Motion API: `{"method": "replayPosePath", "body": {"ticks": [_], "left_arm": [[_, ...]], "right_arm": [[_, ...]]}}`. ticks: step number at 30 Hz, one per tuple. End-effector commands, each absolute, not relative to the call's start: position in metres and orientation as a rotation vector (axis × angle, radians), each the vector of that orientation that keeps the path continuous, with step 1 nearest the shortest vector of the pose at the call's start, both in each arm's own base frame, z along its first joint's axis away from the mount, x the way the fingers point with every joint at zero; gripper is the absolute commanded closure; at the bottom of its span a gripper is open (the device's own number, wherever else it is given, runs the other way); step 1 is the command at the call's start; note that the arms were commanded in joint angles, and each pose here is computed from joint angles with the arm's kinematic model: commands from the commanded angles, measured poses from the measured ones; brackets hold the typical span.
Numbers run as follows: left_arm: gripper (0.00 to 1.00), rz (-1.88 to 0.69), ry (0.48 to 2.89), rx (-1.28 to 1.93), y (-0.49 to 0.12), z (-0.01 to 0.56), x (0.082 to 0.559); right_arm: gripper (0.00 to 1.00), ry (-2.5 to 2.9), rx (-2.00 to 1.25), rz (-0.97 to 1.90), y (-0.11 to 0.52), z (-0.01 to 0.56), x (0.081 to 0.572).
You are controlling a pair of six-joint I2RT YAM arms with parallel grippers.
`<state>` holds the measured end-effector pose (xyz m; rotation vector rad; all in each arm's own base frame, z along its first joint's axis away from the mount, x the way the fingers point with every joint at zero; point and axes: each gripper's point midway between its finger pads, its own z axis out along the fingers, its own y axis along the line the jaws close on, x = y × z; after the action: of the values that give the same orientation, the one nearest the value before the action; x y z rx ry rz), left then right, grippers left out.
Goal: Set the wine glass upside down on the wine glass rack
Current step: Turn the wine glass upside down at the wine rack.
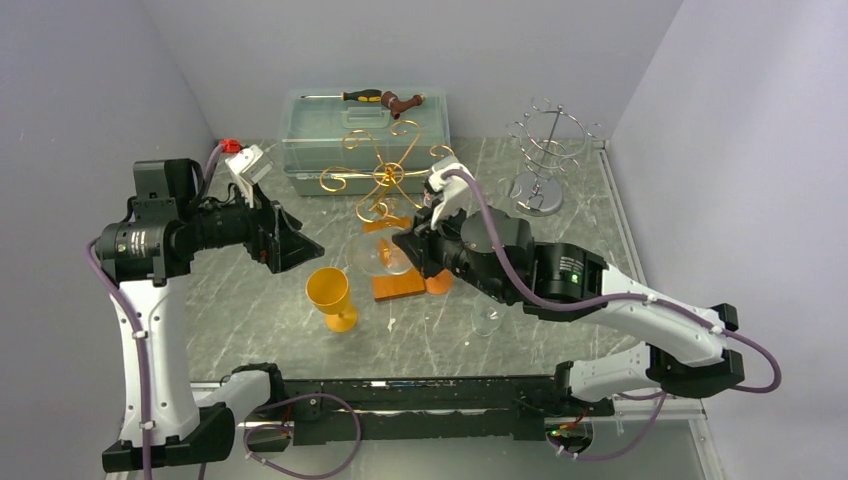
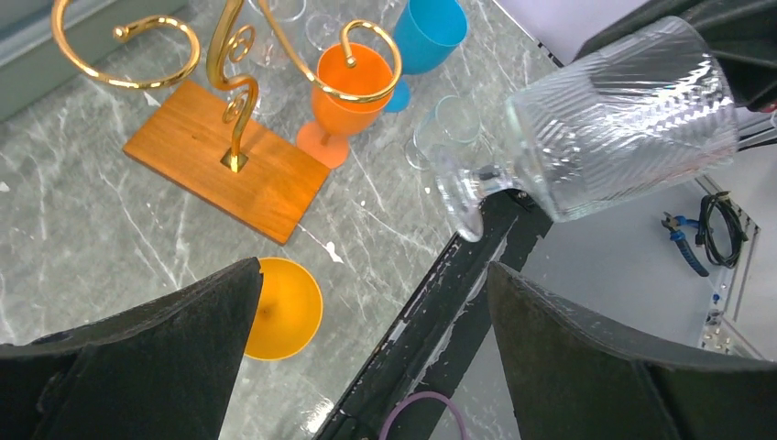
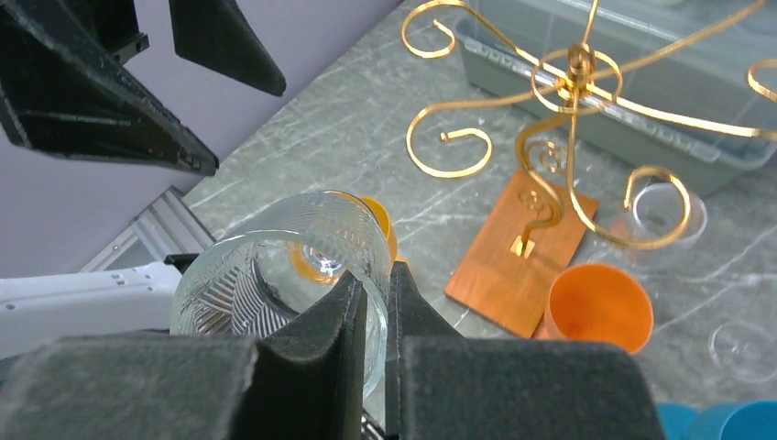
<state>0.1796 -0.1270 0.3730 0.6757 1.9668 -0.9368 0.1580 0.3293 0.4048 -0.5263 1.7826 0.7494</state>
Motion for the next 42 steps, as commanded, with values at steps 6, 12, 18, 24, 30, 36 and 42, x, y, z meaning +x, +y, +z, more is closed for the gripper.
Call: {"method": "replayPosePath", "body": {"ticks": [6,12,18,24,30,36,42], "left_arm": [[0.14,-1.010,1.899,0.720,-0.139,0.395,0.153],[0.31,-1.062,1.952,0.700,-0.140,0.384,0.149],[0.25,-1.040,1.962,0.681,-0.138,0.374,0.154],[0.24,-1.009,1.938,0.669,-0.136,0.373,0.161],[0.33,-1.013,1.882,0.688,-0.139,0.376,0.168],[0.48,-0.945,1.810,0.704,-0.137,0.384,0.174],[0.98,-0.906,1.789,0.749,-0.135,0.385,0.178]], "right_arm": [[1.00,1.558,-0.501,0.820,0.364,0.481,0.171],[1.00,1.472,-0.476,0.869,0.379,0.504,0.173],[1.00,1.432,-0.498,0.956,0.400,0.514,0.166],[1.00,1.430,-0.513,1.039,0.413,0.505,0.157],[1.00,1.423,-0.501,1.113,0.416,0.497,0.150],[1.00,1.444,-0.488,1.149,0.414,0.490,0.146],[1.00,1.448,-0.467,1.189,0.400,0.485,0.139]]}}
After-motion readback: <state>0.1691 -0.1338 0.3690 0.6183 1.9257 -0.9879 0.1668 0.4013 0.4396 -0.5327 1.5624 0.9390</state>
